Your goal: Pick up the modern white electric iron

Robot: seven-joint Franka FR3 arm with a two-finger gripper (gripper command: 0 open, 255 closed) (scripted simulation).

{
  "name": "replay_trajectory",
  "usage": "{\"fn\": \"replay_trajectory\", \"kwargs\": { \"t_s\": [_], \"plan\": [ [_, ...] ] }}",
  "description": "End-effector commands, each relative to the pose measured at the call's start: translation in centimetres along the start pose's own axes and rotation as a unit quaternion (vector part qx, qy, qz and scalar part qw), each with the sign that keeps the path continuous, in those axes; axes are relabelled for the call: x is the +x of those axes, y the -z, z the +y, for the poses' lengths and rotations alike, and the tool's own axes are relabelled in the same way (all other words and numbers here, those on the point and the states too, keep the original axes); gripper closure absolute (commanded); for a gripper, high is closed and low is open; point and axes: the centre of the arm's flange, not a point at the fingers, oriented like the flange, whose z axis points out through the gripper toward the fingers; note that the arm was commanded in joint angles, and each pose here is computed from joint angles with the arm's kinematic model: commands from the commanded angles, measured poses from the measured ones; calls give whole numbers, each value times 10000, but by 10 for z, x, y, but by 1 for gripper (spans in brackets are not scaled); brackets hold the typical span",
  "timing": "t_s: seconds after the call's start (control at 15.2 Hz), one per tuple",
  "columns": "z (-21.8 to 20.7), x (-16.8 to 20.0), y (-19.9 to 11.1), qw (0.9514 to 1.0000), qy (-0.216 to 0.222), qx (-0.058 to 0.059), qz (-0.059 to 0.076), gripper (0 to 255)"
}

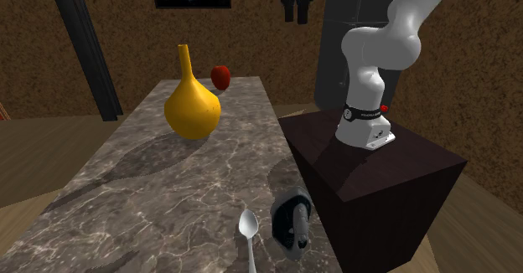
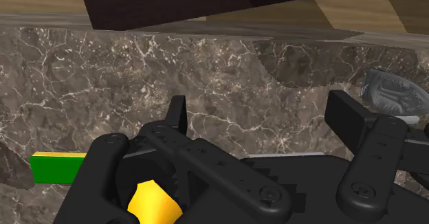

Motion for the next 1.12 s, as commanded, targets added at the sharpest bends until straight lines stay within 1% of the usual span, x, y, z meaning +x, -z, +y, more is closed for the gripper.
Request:
{"fn": "replay_trajectory", "kwargs": {
  "t_s": [0.0, 0.26, 0.53, 0.79, 1.06],
  "plan": [
    [0, 0, 0, 10000, 0, 0, 0, 0],
    [-47, 30, -18, 9994, 237, -120, -205, 0],
    [-96, 57, -39, 9978, 473, -239, -409, 0],
    [-144, 81, -62, 9950, 709, -358, -613, 0],
    [-194, 102, -87, 9910, 944, -477, -817, 0]
  ]
}}
